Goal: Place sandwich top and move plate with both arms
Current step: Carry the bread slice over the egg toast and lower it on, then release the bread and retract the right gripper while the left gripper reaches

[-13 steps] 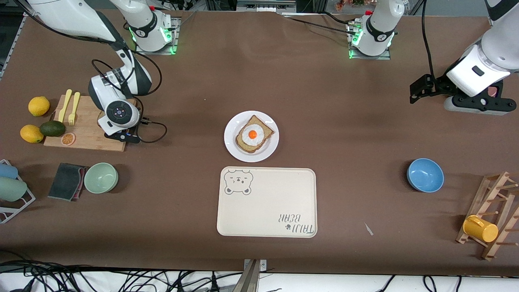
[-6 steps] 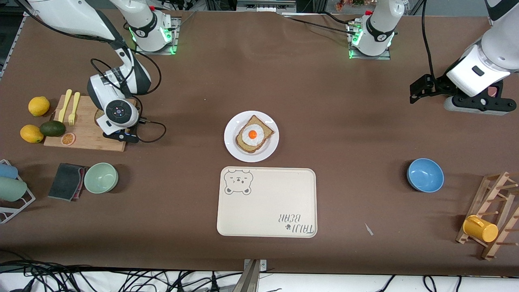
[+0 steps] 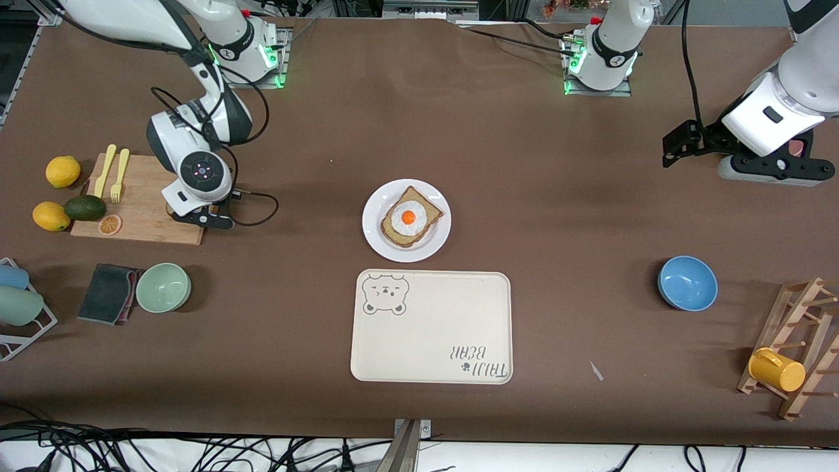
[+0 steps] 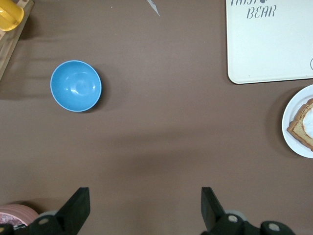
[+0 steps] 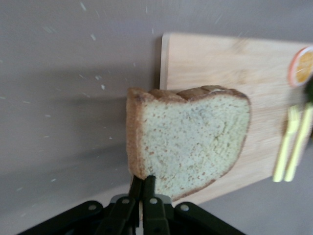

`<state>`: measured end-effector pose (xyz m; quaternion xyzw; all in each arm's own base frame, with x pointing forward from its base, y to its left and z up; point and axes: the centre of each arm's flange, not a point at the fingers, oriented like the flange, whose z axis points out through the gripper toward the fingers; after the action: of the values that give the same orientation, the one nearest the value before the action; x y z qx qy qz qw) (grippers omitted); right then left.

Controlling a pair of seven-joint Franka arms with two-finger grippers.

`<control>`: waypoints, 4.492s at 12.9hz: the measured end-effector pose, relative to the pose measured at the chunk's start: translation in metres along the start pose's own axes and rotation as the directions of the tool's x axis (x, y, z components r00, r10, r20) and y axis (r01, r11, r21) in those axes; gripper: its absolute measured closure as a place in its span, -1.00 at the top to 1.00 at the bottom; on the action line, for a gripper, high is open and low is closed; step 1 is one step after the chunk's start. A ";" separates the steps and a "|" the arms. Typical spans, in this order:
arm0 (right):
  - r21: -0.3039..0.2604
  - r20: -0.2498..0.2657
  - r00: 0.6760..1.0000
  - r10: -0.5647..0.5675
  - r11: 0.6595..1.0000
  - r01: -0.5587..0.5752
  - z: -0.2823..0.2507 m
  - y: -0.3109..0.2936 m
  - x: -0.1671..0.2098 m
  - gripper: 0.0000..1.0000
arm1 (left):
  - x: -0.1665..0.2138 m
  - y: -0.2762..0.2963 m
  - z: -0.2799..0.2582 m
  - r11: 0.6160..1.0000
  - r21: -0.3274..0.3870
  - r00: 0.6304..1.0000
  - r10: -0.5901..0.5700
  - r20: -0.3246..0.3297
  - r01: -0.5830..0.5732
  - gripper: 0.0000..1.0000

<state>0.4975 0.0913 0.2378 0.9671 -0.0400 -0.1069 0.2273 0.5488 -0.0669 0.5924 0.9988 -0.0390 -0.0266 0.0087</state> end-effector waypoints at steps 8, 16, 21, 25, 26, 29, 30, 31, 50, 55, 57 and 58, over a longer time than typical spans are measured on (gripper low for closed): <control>0.120 -0.153 0.986 -0.059 0.990 0.078 -0.162 -0.048 -0.009 -0.92 | 0.000 0.000 0.000 1.000 0.000 1.000 0.000 0.000 0.000 1.00; 0.182 -0.355 0.865 -0.355 0.881 0.437 -0.279 -0.214 -0.055 -0.92 | 0.000 -0.001 0.000 1.000 0.000 1.000 -0.001 0.001 0.001 1.00; 0.127 -0.439 0.746 -0.501 0.787 0.603 -0.301 -0.309 -0.064 -0.92 | 0.000 -0.001 0.000 1.000 0.000 1.000 -0.001 0.001 0.001 1.00; 0.023 -0.423 0.692 -0.585 0.757 0.654 -0.260 -0.389 -0.105 -0.92 | 0.000 -0.001 0.000 1.000 0.000 1.000 -0.001 0.002 0.001 1.00; 0.015 -0.418 0.692 -0.589 0.757 0.653 -0.255 -0.391 -0.105 -0.92 | 0.000 -0.001 0.000 1.000 0.000 1.000 -0.001 0.003 0.001 1.00; -0.033 -0.420 0.684 -0.596 0.763 0.645 -0.250 -0.387 -0.097 -0.92 | 0.000 -0.001 0.000 1.000 0.000 1.000 -0.001 0.004 0.001 1.00; -0.040 -0.414 0.682 -0.602 0.761 0.648 -0.246 -0.389 -0.098 -0.92 | 0.000 -0.001 0.000 1.000 0.000 1.000 -0.001 0.004 0.001 1.00; -0.044 -0.409 0.680 -0.608 0.758 0.651 -0.242 -0.391 -0.099 -0.92 | 0.000 -0.001 0.000 1.000 0.000 1.000 -0.001 0.004 0.001 1.00; -0.060 -0.421 0.714 -0.560 0.802 0.594 -0.245 -0.382 -0.110 0.34 | 0.000 -0.001 0.000 1.000 0.000 1.000 -0.001 0.004 0.001 1.00; 0.112 -0.424 0.803 -0.419 0.856 0.505 -0.286 -0.253 -0.041 1.00 | 0.000 -0.001 0.001 1.000 0.000 1.000 -0.002 0.007 0.002 1.00; 0.187 -0.401 0.844 -0.356 0.870 0.455 -0.302 -0.205 -0.040 1.00 | 0.002 0.000 0.005 1.000 0.000 1.000 0.000 0.015 0.000 1.00; 0.214 -0.385 0.862 -0.330 0.876 0.431 -0.304 -0.189 -0.044 1.00 | 0.003 0.002 0.008 1.000 0.000 1.000 0.003 0.024 -0.003 1.00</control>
<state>0.5287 0.3967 0.4273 0.9820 0.1780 0.0240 0.0589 0.5509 -0.0690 0.5840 0.9984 -0.0408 -0.0386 0.0082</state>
